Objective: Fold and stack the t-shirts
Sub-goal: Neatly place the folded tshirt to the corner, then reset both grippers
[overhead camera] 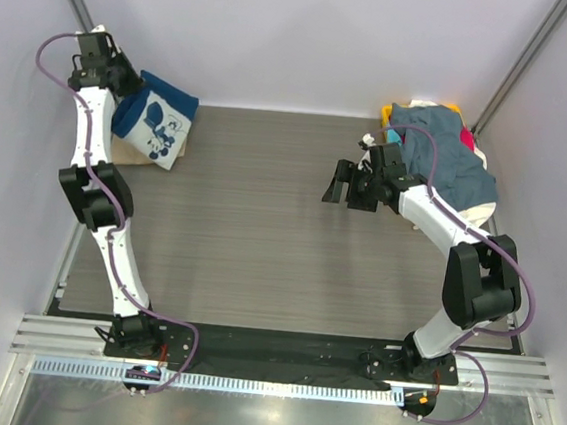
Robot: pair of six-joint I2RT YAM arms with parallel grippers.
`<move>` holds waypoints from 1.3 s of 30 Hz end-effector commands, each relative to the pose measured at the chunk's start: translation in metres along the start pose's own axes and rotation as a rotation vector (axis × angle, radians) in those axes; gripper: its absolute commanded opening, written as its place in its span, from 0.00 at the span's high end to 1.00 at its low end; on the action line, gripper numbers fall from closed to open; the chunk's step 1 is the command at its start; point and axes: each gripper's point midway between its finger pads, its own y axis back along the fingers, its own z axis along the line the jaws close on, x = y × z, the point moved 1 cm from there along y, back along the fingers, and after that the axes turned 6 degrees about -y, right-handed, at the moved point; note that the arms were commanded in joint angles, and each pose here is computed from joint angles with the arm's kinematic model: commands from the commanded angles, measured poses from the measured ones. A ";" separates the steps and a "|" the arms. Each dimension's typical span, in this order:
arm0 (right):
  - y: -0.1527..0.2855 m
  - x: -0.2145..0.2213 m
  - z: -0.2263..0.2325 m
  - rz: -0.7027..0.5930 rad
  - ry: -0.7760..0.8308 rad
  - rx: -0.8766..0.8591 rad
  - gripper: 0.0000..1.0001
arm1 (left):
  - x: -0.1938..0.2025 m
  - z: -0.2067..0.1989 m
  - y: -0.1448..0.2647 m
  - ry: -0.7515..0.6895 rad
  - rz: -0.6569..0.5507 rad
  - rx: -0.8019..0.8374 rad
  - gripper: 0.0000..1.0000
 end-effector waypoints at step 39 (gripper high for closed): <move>-0.007 -0.011 0.012 -0.007 0.006 -0.053 0.18 | -0.031 0.077 0.015 -0.045 -0.404 -0.528 0.10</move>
